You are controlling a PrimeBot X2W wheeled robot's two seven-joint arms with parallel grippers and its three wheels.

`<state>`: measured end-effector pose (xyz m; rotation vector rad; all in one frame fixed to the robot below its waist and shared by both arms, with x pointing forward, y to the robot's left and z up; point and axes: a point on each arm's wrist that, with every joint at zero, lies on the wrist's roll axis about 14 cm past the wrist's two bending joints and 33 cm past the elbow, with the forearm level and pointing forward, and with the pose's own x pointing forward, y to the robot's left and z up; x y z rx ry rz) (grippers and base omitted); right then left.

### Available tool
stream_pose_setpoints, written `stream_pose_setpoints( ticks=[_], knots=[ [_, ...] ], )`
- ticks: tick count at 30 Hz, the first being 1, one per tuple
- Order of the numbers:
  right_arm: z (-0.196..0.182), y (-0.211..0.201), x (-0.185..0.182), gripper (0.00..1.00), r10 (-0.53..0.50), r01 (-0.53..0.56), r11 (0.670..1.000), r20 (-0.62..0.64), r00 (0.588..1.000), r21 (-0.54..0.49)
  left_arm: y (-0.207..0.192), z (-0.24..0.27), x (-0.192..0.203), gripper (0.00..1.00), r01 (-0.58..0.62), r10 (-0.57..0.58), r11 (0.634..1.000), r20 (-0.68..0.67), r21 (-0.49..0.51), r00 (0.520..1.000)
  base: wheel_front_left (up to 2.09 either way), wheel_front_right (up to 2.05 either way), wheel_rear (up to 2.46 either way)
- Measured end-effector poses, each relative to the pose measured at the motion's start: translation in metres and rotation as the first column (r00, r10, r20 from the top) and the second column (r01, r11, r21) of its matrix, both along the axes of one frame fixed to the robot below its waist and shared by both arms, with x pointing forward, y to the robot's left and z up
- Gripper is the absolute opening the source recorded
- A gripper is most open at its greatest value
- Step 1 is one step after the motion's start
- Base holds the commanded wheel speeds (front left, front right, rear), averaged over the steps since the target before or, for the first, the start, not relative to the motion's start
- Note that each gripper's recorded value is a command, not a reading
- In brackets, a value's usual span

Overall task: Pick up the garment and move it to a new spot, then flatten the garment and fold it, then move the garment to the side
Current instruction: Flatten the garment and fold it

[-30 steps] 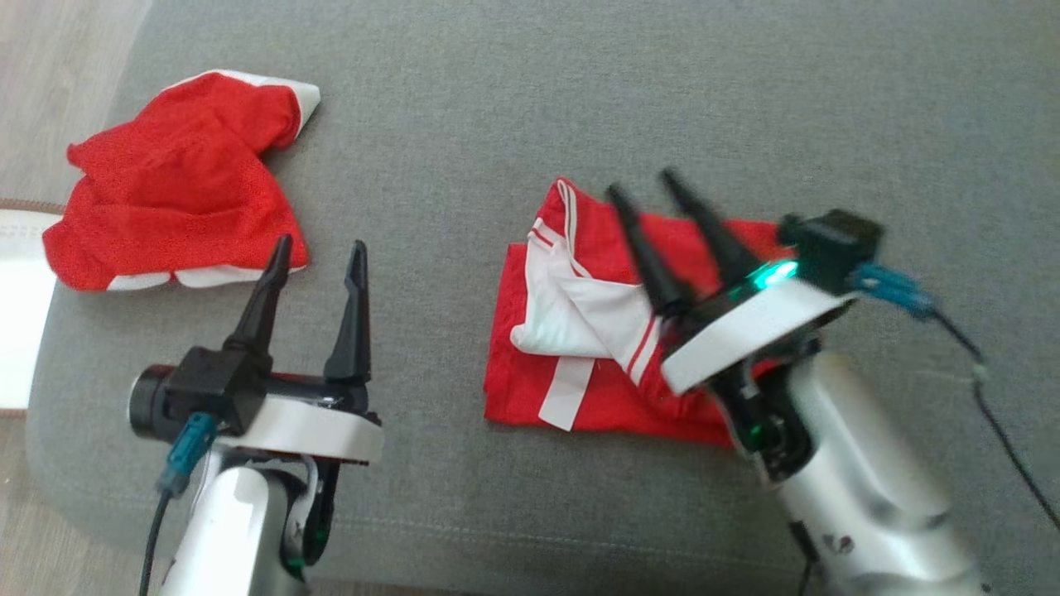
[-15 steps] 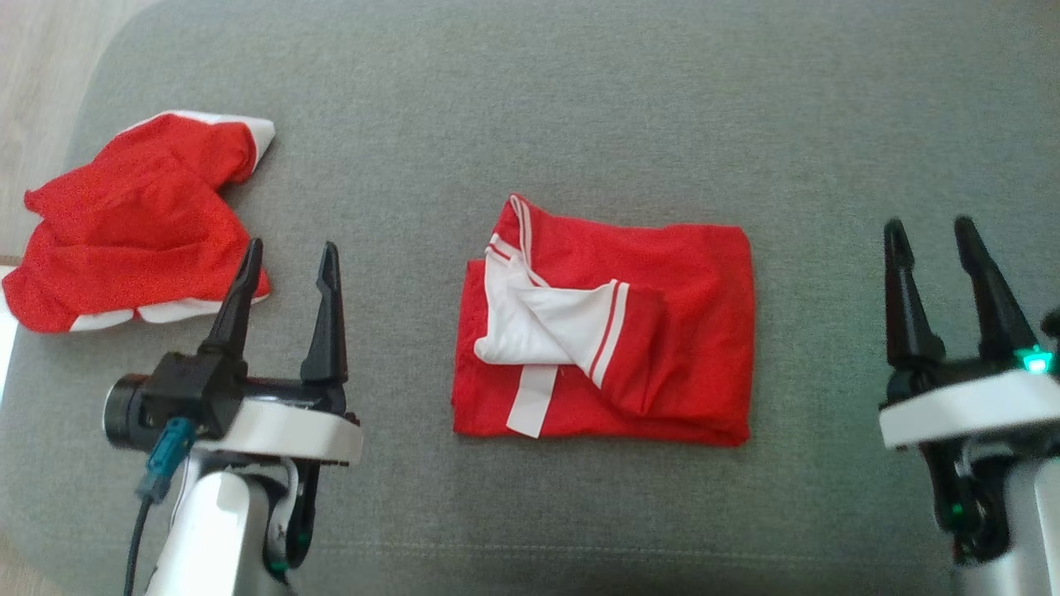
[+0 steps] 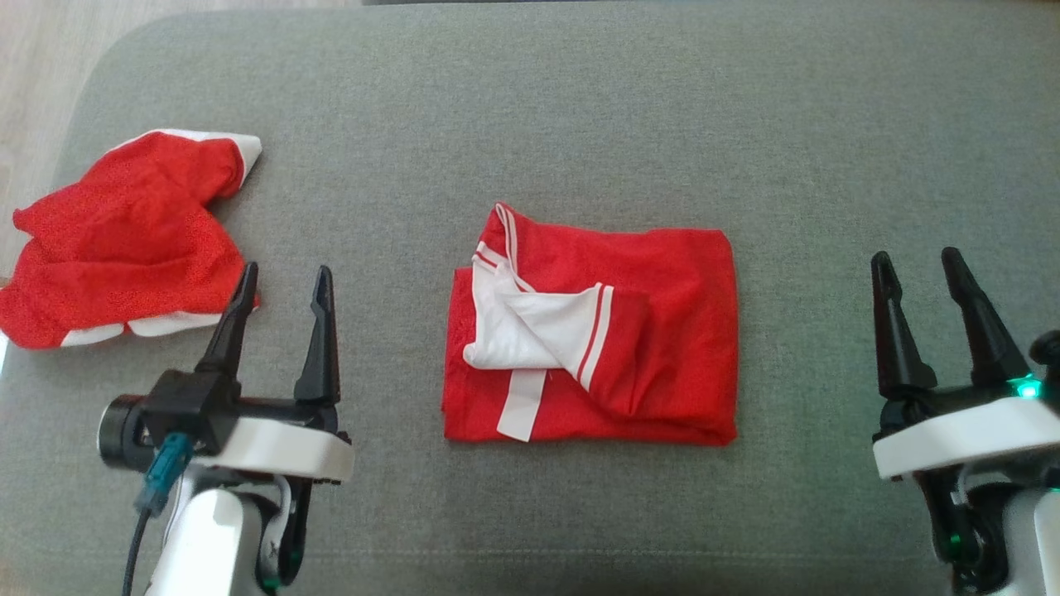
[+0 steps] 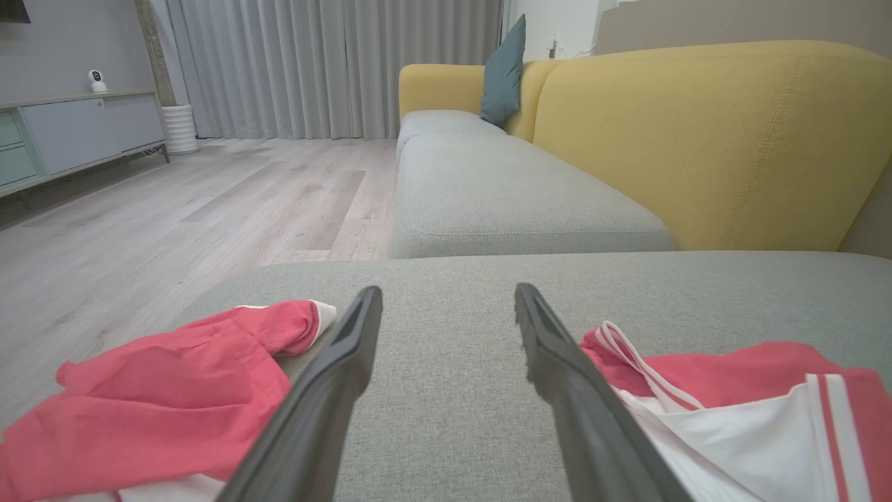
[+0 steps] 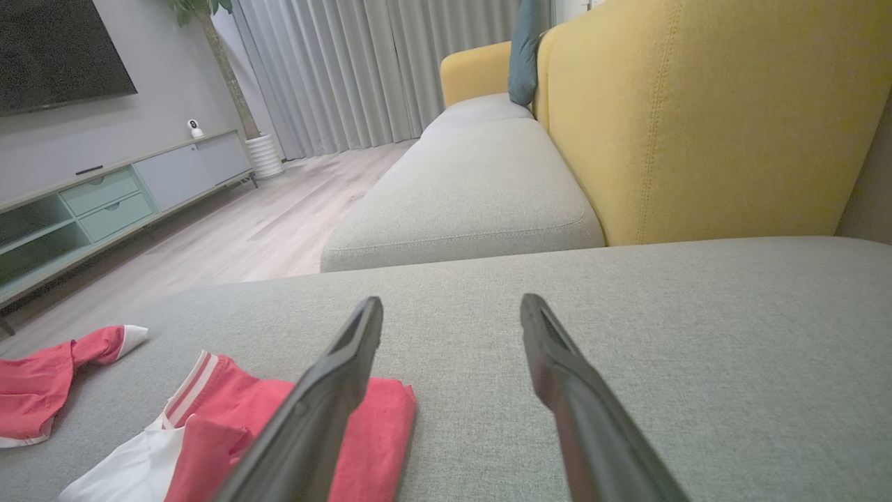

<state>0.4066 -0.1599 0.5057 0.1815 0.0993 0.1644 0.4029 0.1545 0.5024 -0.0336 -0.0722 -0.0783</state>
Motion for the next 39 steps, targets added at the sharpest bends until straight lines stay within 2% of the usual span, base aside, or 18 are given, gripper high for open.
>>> stream_pose_setpoints(
  ticks=[1, 2, 3, 4, 7, 11, 18, 22, 28, 31, 33, 35, 39],
  knots=[
    [0.000, 0.000, 0.000, 1.00, 0.001, -0.001, 1.000, 0.000, 1.000, 0.000, 0.000, 0.000, 0.000, 1.00, 0.000, 0.000, 1.000, 0.000, 0.000, 1.000, 0.00, 0.00, 0.00],
    [-0.001, 0.001, 0.000, 0.89, 0.003, -0.003, 1.000, -0.003, 1.000, 0.000, 0.000, 0.000, 0.000, 1.00, 0.000, 0.000, 1.000, 0.000, 0.001, 1.000, 0.00, 0.00, 0.00],
    [-0.003, 0.003, 0.000, 0.37, 0.010, -0.010, 1.000, -0.015, 1.000, -0.001, 0.000, 0.000, 0.000, 1.00, -0.001, 0.001, 1.000, 0.000, 0.002, 1.000, 0.00, 0.00, 0.00],
    [-0.005, 0.006, -0.001, 0.00, 0.021, -0.021, 1.000, -0.027, 0.999, -0.001, 0.001, 0.000, 0.000, 1.00, -0.003, 0.003, 1.000, -0.001, 0.003, 1.000, 0.00, 0.00, 0.00],
    [-0.023, 0.024, -0.004, 0.00, 0.076, -0.076, 0.997, -0.091, 0.993, 0.006, 0.002, -0.003, 0.001, 1.00, -0.008, 0.008, 1.000, -0.007, 0.006, 1.000, 0.00, 0.00, 0.00],
    [-0.060, 0.065, -0.009, 0.00, 0.197, -0.192, 0.980, -0.207, 0.958, 0.045, 0.002, -0.007, 0.003, 1.00, -0.007, 0.007, 1.000, -0.018, 0.007, 1.000, 0.00, 0.00, 0.00],
    [-0.087, 0.127, 0.006, 0.00, 0.357, -0.340, 0.934, -0.250, 0.900, 0.111, 0.005, -0.007, 0.009, 1.00, -0.014, 0.014, 1.000, -0.018, 0.004, 1.000, 0.00, 0.00, 0.00],
    [-0.104, 0.163, -0.006, 0.00, 0.458, -0.436, 0.889, -0.297, 0.838, 0.141, 0.011, -0.008, 0.009, 1.00, -0.030, 0.030, 1.000, -0.021, 0.008, 0.999, 0.00, 0.00, 0.00],
    [-0.109, 0.214, -0.031, 0.00, 0.601, -0.569, 0.799, -0.312, 0.736, 0.198, 0.017, -0.013, 0.008, 1.00, -0.049, 0.050, 0.999, -0.038, 0.009, 0.998, 0.00, 0.00, 0.00],
    [-0.117, 0.221, -0.042, 0.00, 0.626, -0.594, 0.777, -0.339, 0.702, 0.207, 0.017, -0.014, 0.008, 1.00, -0.053, 0.053, 0.999, -0.040, 0.008, 0.998, 0.00, 0.00, 0.00],
    [-0.115, 0.221, -0.042, 0.00, 0.625, -0.592, 0.779, -0.325, 0.710, 0.207, 0.017, -0.013, 0.008, 1.00, -0.054, 0.054, 0.999, -0.037, 0.006, 0.998, 0.00, 0.00, 0.00],
    [-0.107, 0.219, -0.036, 0.00, 0.615, -0.579, 0.789, -0.282, 0.737, 0.206, 0.017, -0.011, 0.008, 1.00, -0.055, 0.055, 0.999, -0.032, 0.004, 0.998, 0.00, 0.00, 0.00],
    [-0.066, 0.199, -0.006, 0.00, 0.537, -0.510, 0.837, -0.122, 0.834, 0.198, 0.016, -0.004, 0.007, 1.00, -0.053, 0.053, 0.999, -0.013, 0.000, 0.999, 0.00, 0.00, 0.00]
  ],
)
